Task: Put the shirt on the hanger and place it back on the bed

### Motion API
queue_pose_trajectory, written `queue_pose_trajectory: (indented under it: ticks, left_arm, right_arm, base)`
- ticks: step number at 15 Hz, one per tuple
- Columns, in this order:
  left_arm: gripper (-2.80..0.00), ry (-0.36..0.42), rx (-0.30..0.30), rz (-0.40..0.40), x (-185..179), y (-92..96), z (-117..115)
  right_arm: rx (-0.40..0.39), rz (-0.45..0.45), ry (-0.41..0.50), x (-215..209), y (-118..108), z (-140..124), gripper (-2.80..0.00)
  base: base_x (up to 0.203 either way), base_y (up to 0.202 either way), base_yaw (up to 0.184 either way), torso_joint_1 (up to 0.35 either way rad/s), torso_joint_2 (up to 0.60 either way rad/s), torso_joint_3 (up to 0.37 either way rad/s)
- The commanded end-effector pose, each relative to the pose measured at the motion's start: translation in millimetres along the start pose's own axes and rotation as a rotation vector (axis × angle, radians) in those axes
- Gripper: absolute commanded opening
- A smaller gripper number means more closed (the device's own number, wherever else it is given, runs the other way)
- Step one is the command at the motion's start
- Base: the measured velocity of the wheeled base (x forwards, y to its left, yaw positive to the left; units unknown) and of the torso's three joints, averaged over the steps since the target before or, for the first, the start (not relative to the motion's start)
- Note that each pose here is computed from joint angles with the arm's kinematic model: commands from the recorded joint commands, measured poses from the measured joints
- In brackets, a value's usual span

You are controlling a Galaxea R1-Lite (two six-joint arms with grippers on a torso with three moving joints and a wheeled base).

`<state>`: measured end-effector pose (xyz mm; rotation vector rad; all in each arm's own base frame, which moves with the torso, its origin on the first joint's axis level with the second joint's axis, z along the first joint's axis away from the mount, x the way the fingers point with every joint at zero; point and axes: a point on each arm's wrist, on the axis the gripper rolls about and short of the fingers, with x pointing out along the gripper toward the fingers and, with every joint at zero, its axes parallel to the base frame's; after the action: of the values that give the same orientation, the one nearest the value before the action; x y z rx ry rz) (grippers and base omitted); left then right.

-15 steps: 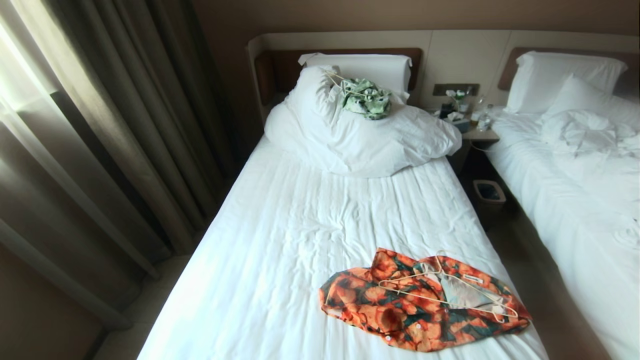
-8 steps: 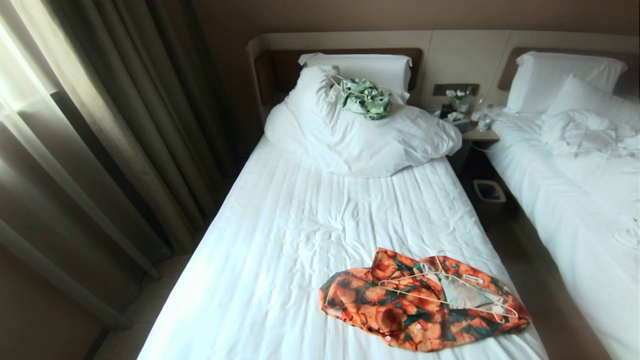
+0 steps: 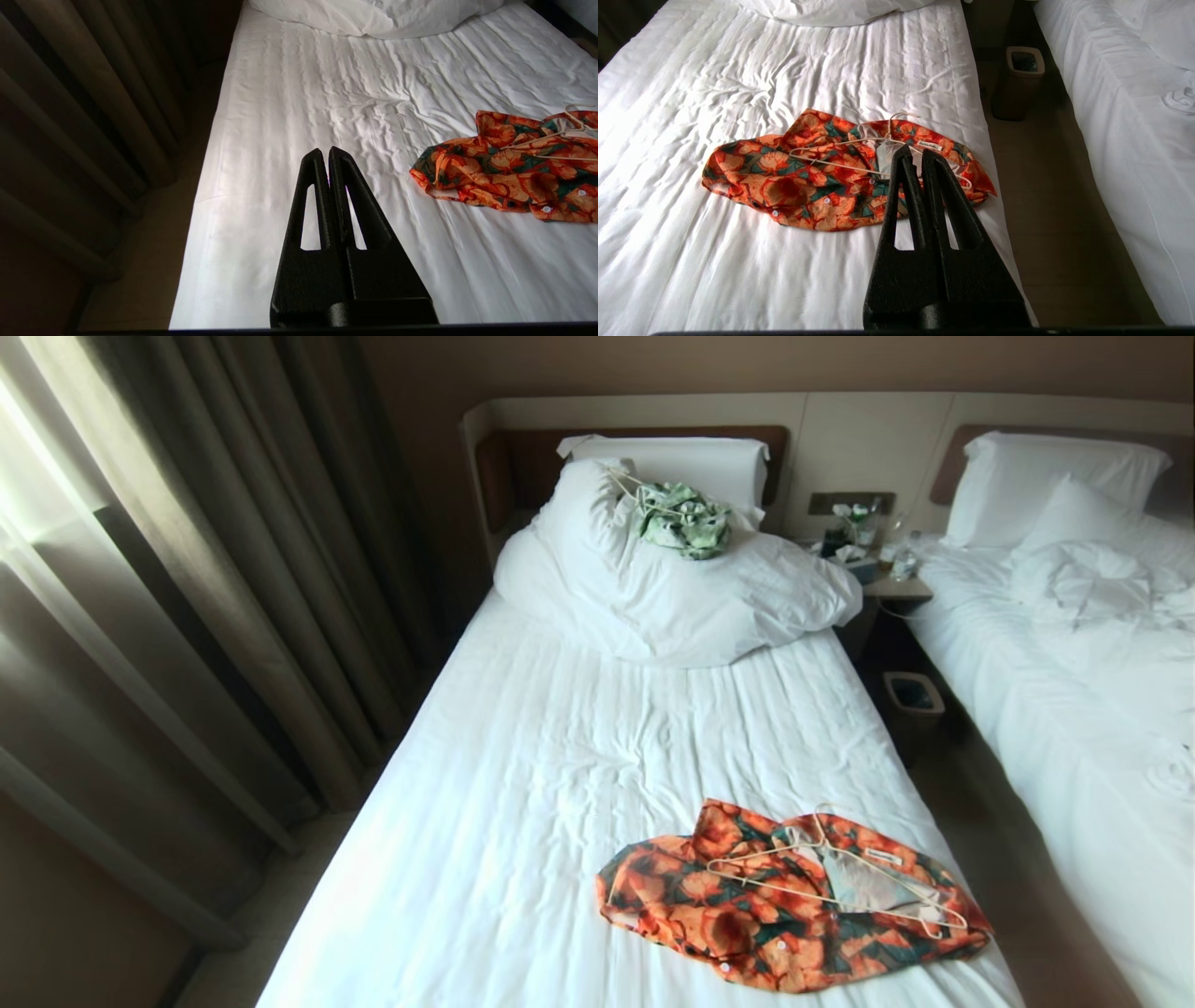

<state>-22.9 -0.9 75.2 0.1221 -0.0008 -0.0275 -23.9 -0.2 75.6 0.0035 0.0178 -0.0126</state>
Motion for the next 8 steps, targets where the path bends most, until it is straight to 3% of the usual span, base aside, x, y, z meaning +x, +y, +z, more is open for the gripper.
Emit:
queue_pose_trajectory:
  ticks: [1, 8]
  left_arm:
    - [-2.8, 0.001, 0.001, 0.0, 0.1, -0.1, -0.4]
    - [-2.8, 0.001, 0.001, 0.0, 0.1, -0.1, -0.4]
  right_arm:
    - [-0.003, 0.0, 0.0, 0.0, 0.0, -0.2, -2.8]
    - [0.002, 0.0, -0.001, 0.0, 0.0, -0.1, -2.8]
  base:
    - [0.0, 0.0, 0.0, 0.0, 0.0, 0.0]
    - [0.0, 0.0, 0.0, 0.0, 0.0, 0.0]
